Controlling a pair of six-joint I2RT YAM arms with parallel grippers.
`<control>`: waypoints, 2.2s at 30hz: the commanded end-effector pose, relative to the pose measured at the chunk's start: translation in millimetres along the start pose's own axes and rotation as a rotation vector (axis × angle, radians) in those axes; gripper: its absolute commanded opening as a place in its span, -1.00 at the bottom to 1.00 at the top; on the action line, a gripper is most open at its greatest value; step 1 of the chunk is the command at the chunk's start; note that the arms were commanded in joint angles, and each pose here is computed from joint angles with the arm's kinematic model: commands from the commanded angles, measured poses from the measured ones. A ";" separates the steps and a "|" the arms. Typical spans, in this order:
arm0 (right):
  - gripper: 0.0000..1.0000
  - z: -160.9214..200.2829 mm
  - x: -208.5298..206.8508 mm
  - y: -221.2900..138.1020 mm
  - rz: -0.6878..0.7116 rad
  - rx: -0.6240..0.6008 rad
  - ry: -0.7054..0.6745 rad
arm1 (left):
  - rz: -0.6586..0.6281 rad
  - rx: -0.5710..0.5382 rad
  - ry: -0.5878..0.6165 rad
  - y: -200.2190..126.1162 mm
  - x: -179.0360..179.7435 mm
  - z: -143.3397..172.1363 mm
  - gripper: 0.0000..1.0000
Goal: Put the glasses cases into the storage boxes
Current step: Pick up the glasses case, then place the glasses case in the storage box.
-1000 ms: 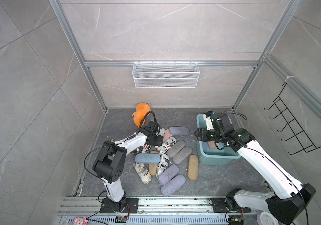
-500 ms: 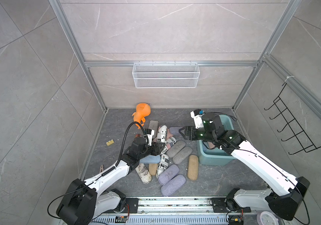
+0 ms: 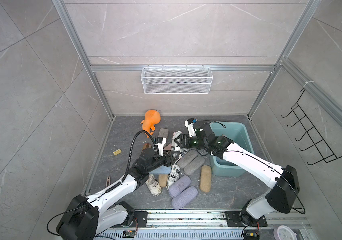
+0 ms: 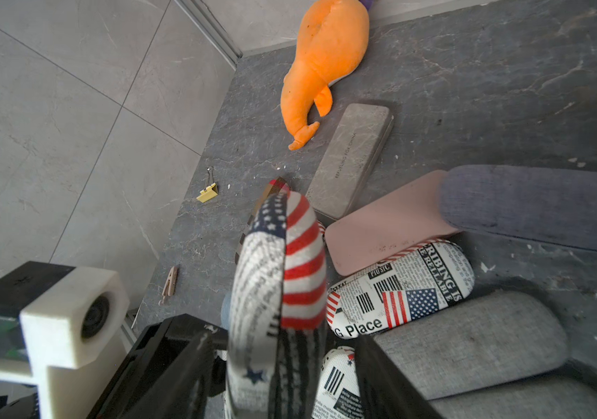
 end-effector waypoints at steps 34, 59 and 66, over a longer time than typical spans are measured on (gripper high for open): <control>-0.34 -69.4 -111.7 -147.0 0.774 -0.113 -0.134 | -0.692 -0.208 -0.211 -102.0 34.6 29.9 0.88; -0.27 -53.3 -289.9 -49.8 1.188 0.224 -0.093 | -0.724 -0.163 -0.195 -100.2 28.3 17.9 0.90; 0.08 -52.0 -291.1 -44.0 1.133 0.222 -0.063 | -0.727 -0.160 -0.188 -100.7 27.2 16.1 0.90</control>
Point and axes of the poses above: each gripper's point midway between its finger pads, its own y axis out along the fingers, its own x axis along the line the jaws close on, z = x × y, the point moved 10 cm from there along -y, back along the fingers, and after that the axes turned 2 degrees about y, right-handed, at the moved point
